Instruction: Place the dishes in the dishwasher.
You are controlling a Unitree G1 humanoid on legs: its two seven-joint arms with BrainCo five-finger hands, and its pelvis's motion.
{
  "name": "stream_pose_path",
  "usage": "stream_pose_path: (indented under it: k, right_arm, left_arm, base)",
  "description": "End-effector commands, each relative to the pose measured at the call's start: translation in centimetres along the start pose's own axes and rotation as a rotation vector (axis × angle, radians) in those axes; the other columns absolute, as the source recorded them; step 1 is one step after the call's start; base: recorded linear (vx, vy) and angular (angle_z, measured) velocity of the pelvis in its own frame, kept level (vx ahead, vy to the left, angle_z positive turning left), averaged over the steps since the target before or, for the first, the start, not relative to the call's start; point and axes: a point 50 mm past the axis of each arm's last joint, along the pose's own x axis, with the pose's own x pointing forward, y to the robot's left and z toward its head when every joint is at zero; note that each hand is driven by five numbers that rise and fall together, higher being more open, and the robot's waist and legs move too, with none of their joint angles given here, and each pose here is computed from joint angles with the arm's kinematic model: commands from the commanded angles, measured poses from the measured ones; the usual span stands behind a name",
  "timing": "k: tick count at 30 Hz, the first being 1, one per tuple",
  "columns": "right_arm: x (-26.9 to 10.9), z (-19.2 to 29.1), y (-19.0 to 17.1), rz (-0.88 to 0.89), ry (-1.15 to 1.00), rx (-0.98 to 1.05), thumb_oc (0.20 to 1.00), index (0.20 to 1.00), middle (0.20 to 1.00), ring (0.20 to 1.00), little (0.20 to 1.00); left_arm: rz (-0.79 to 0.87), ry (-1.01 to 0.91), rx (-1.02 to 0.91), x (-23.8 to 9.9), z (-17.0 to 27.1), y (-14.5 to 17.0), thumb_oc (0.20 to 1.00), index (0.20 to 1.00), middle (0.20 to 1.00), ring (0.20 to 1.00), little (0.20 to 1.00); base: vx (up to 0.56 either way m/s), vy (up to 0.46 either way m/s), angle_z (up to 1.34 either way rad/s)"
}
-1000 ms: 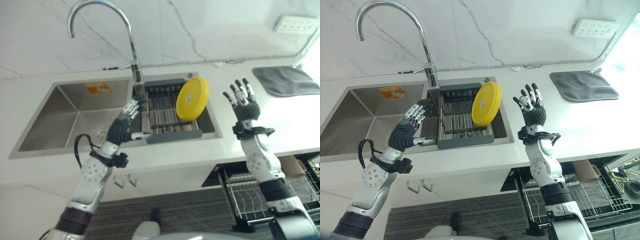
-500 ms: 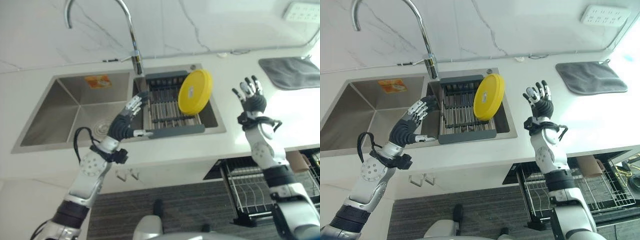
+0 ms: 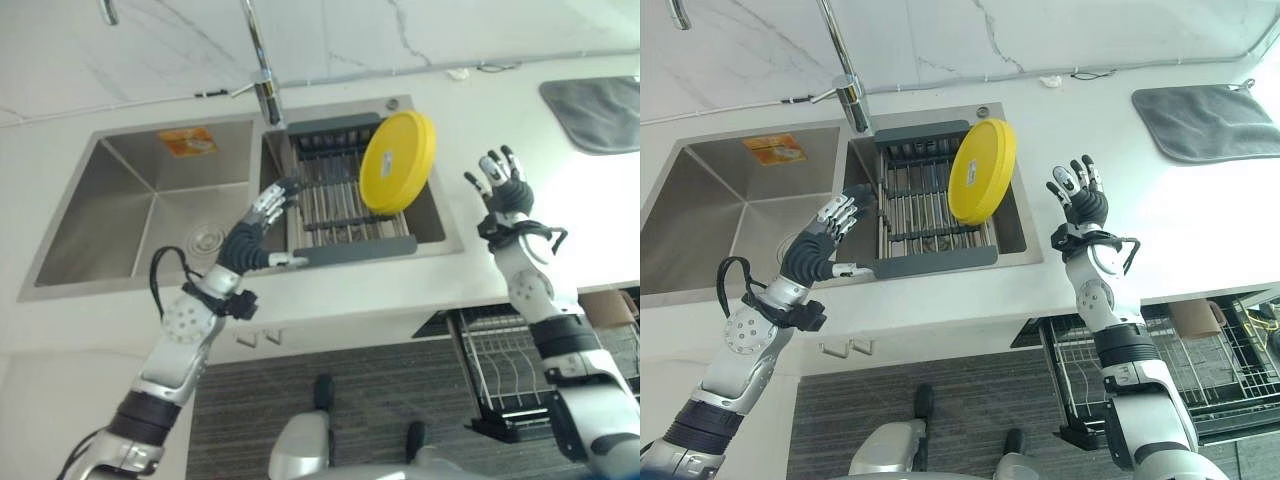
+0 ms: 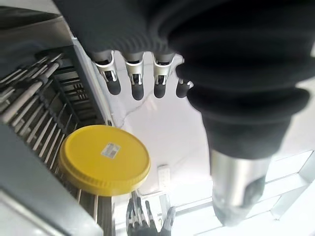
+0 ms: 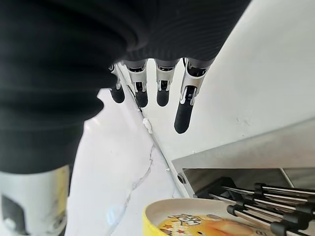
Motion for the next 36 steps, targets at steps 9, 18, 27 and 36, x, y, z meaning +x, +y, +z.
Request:
stream_pose_path:
  k: [9, 18, 27, 36]
  right_arm:
    - [0.2, 3.8, 3.9, 0.195, -0.185, -0.164, 1.0, 1.0, 1.0, 1.0, 1.0]
    - [0.2, 4.3, 5.5, 0.23, -0.2, -0.241, 1.0, 1.0, 1.0, 1.0, 1.0]
    - [-0.2, 3.3, 5.4, 0.231, -0.146, -0.264, 1.0, 1.0, 1.0, 1.0, 1.0]
    - [0.0, 2.1, 4.9, 0.221, -0.085, -0.23, 1.0, 1.0, 1.0, 1.0, 1.0]
  left_arm:
    - [-0.007, -0.138, 0.011, 1.3, 1.9, -0.3, 1.0, 1.0, 1.0, 1.0, 1.0]
    - [-0.015, -0.122, 0.006, 1.3, 1.7, -0.6, 1.0, 1.0, 1.0, 1.0, 1.0]
    - [-0.02, -0.119, 0.018, 1.2, 1.7, -0.6, 1.0, 1.0, 1.0, 1.0, 1.0]
    - [-0.016, -0.115, 0.017, 1.3, 1.6, -0.7, 1.0, 1.0, 1.0, 1.0, 1.0]
  base:
    - [0.02, -0.009, 0.0]
    - [0.01, 0.0, 0.0]
    - [0.0, 0.0, 0.0]
    - [0.0, 0.0, 0.0]
